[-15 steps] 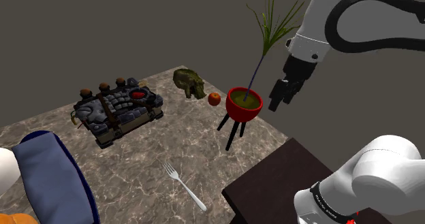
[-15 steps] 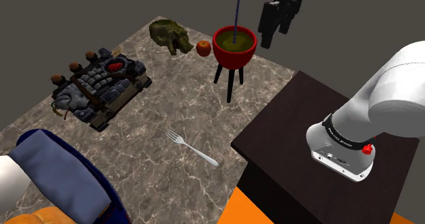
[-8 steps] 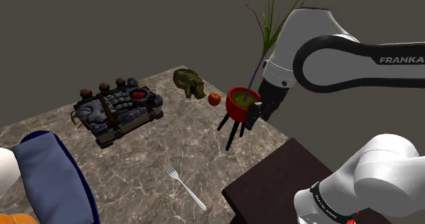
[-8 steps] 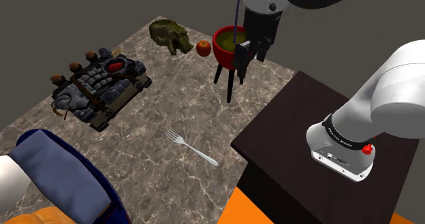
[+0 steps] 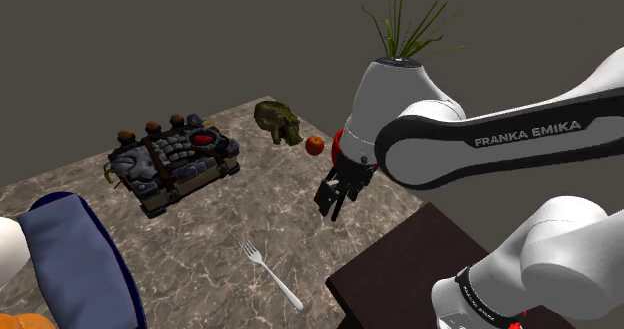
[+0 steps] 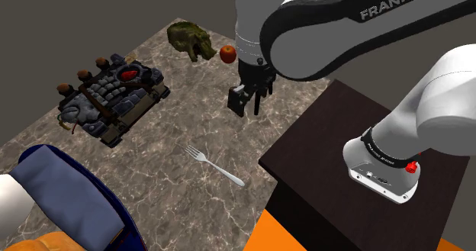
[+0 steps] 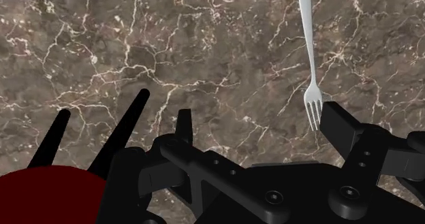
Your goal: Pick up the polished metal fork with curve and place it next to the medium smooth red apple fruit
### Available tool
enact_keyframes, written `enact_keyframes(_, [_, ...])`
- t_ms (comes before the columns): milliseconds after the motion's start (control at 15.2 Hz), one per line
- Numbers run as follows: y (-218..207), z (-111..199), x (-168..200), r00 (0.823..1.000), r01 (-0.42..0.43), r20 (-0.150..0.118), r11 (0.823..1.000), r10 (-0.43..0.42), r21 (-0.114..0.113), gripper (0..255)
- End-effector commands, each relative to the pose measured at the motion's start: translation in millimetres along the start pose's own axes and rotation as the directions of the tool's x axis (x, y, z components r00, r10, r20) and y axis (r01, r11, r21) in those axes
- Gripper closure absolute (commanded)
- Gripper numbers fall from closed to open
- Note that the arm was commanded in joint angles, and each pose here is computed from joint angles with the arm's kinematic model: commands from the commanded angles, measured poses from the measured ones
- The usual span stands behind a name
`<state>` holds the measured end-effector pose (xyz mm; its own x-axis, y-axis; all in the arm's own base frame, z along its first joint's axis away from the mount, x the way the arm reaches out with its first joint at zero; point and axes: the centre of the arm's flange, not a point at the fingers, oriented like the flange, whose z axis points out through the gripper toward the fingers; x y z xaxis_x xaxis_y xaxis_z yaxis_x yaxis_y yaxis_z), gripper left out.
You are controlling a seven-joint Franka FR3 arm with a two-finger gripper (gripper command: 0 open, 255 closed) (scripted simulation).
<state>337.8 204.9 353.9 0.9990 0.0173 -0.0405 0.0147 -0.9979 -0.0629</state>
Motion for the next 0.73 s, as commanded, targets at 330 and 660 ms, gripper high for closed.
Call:
enact_keyframes(330, [-57.9,71.9,18.6,0.999,-0.017,-0.033,1.000,0.017,-0.015,0])
enact_keyframes(660, [-98.9,121.2,35.7,0.998,-0.029,-0.055,0.999,0.028,-0.027,0])
